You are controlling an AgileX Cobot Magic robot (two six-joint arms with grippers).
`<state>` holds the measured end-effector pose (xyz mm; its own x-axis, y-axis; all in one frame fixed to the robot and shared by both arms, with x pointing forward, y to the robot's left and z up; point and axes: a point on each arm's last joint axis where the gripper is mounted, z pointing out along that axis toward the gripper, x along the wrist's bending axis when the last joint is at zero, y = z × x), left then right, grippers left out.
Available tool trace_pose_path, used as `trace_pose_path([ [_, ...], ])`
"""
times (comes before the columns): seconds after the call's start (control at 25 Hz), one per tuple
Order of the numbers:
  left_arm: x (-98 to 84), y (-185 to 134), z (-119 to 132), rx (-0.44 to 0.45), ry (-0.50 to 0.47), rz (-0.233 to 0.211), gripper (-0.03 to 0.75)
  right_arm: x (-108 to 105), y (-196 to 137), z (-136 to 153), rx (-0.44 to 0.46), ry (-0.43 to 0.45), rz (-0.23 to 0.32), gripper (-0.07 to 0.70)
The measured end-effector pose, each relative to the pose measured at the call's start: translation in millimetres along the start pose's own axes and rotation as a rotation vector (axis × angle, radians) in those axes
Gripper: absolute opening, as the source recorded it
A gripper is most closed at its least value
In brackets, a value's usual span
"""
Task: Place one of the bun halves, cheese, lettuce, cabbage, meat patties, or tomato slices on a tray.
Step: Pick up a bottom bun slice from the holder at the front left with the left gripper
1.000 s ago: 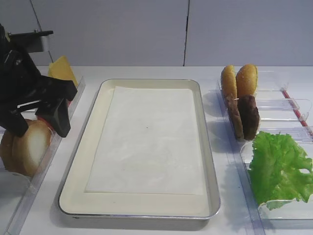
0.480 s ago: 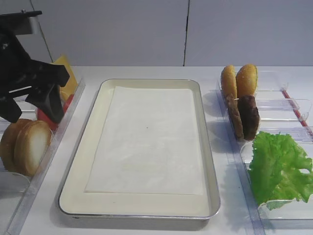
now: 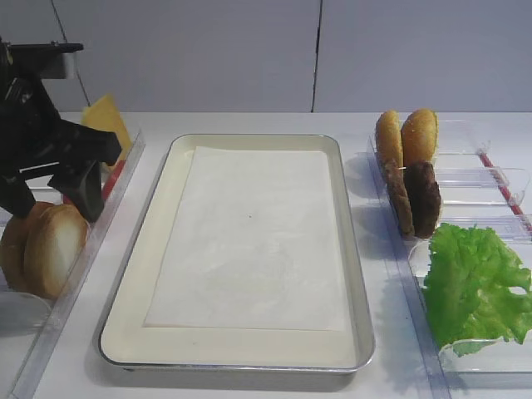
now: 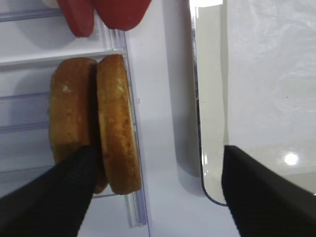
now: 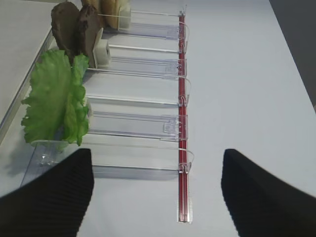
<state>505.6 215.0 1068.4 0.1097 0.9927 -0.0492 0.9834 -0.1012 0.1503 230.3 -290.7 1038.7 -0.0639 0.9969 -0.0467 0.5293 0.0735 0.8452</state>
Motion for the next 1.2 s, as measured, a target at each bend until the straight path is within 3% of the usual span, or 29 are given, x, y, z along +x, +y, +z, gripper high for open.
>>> trace_pose_path([
  [0.72,-1.5,8.3,23.2,0.074,0.013,-0.006,0.465,0.0,0.0,0.0,0.0,0.0,0.0,0.533],
  [0.88,0.2,9.6,25.3,0.075,0.034,0.002,0.374,0.0,0.0,0.0,0.0,0.0,0.0,0.533],
  [1.08,1.8,10.0,25.3,0.072,0.051,0.009,0.188,0.0,0.0,0.0,0.0,0.0,0.0,0.533],
  [1.2,2.2,10.2,25.8,0.073,0.057,0.011,0.138,0.0,0.0,0.0,0.0,0.0,0.0,0.533],
])
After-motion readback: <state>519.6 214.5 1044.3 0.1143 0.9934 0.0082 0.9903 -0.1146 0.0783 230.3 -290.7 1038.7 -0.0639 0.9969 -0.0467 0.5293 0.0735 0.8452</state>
